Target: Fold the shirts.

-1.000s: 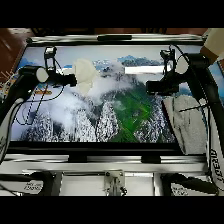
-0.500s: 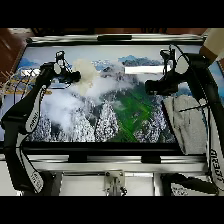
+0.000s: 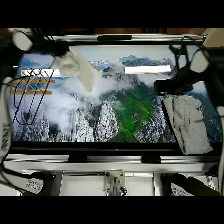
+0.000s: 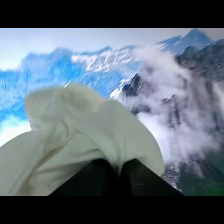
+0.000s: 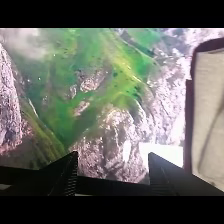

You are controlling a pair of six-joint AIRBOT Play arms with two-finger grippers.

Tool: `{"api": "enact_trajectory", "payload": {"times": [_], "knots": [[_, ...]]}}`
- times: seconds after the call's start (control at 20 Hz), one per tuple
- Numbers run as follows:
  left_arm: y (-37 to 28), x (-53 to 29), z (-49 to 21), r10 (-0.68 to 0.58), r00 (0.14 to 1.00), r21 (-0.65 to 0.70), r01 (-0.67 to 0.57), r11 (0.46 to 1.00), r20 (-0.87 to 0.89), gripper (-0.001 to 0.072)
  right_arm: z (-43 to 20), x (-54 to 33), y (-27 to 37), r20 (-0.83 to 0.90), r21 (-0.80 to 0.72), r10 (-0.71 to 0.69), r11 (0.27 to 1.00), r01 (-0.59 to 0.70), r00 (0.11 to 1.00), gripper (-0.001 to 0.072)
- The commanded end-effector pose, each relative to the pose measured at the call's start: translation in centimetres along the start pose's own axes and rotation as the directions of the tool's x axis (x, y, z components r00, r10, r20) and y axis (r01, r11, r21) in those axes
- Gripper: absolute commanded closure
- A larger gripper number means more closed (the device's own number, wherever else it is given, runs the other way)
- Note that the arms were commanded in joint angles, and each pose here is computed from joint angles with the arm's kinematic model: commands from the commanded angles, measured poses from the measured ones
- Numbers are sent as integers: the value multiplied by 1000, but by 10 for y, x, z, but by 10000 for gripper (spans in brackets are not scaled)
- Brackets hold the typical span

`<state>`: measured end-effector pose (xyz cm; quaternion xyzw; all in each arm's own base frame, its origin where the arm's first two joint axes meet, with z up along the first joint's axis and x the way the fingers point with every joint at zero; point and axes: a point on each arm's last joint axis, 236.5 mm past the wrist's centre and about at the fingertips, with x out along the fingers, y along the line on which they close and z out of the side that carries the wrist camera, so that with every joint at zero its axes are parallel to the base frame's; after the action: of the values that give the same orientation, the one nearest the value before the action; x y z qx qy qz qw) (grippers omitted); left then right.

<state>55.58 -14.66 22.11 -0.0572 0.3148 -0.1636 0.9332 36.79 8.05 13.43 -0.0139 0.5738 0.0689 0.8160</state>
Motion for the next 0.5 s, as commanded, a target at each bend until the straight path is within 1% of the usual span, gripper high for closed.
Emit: {"api": "enact_trajectory", "payload": {"times": [0.0, 0.1, 0.2, 0.35, 0.4, 0.45], "knots": [[-77, -138, 22, -104, 992, 160, 91, 983, 78, 671, -26, -77, -5, 112, 39, -11, 999, 7, 994, 168], [-121, -178, -2, -180, 984, 220, 171, 960, 18, 671, -48, -116, 1, 177, 104, 22, 994, -41, 984, 168], [-166, -184, -36, -260, 963, 244, 270, 932, -70, 671, -69, -144, 9, 218, 145, 62, 985, -95, 974, 169], [-234, -146, -109, -349, 905, 257, 407, 876, -244, 671, -91, -159, 9, 232, 164, 70, 980, -110, 970, 168], [-249, -126, -143, -340, 887, 277, 428, 860, -313, 671, -96, -153, 10, 222, 161, 77, 980, -114, 972, 168], [-253, -106, -176, -303, 877, 299, 422, 856, -373, 670, -100, -142, 13, 198, 153, 91, 981, -122, 976, 168]]}}
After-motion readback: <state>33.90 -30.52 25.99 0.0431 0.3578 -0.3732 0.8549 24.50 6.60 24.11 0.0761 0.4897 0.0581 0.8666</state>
